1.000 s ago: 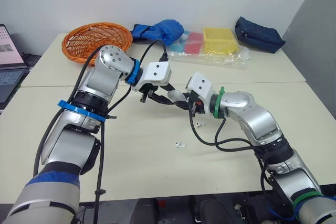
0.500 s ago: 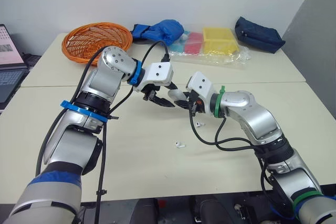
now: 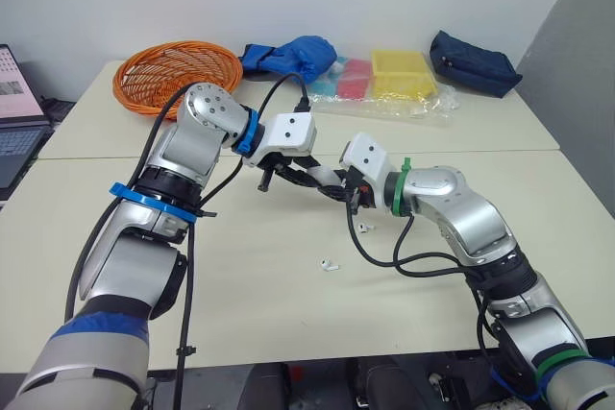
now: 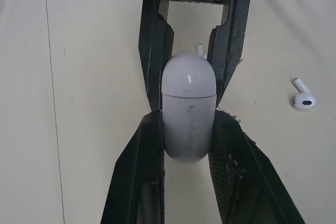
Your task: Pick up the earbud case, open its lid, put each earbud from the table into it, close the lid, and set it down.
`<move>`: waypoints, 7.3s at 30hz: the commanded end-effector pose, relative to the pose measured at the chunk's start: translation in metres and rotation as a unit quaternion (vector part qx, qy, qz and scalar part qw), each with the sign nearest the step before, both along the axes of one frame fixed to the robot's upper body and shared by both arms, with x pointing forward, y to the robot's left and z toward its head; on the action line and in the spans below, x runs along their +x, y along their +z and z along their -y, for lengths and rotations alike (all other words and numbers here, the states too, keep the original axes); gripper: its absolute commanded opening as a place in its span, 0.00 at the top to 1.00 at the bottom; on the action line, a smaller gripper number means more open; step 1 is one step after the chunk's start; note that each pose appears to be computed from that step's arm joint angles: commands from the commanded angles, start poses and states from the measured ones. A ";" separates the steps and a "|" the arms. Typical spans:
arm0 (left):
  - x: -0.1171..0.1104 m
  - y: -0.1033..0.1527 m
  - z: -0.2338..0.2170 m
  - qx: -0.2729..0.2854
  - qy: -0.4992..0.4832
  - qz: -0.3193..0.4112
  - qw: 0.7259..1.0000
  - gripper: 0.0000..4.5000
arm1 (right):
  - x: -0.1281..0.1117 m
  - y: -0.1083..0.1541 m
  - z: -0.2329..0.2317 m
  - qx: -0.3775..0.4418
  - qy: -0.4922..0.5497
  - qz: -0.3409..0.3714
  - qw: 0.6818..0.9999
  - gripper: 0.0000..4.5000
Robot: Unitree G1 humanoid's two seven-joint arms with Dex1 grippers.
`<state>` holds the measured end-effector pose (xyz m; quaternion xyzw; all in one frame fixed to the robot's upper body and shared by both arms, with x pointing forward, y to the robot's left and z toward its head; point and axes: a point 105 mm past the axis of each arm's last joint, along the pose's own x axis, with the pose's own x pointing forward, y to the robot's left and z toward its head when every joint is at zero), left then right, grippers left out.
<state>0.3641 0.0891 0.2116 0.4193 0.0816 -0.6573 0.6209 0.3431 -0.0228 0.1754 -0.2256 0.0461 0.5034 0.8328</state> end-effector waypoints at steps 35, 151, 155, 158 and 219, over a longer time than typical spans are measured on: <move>-0.046 -0.014 0.010 -0.270 0.105 -0.212 0.933 0.83 | -0.024 0.050 0.034 0.022 0.016 0.016 1.000 0.01; -0.028 -0.027 -0.043 -0.522 0.293 0.018 0.801 0.83 | -0.080 -0.073 0.203 -0.243 -0.028 -0.189 0.951 0.91; -0.029 -0.028 -0.043 -0.521 0.293 0.017 0.802 0.83 | -0.070 -0.080 0.218 -0.261 -0.047 -0.185 0.946 0.91; -0.029 -0.029 -0.044 -0.519 0.293 0.017 0.803 0.83 | -0.067 -0.085 0.225 -0.268 -0.055 -0.188 0.943 0.91; -0.036 -0.035 -0.035 -0.522 0.292 0.003 0.801 0.83 | -0.062 -0.081 0.237 -0.295 -0.075 -0.240 0.922 0.45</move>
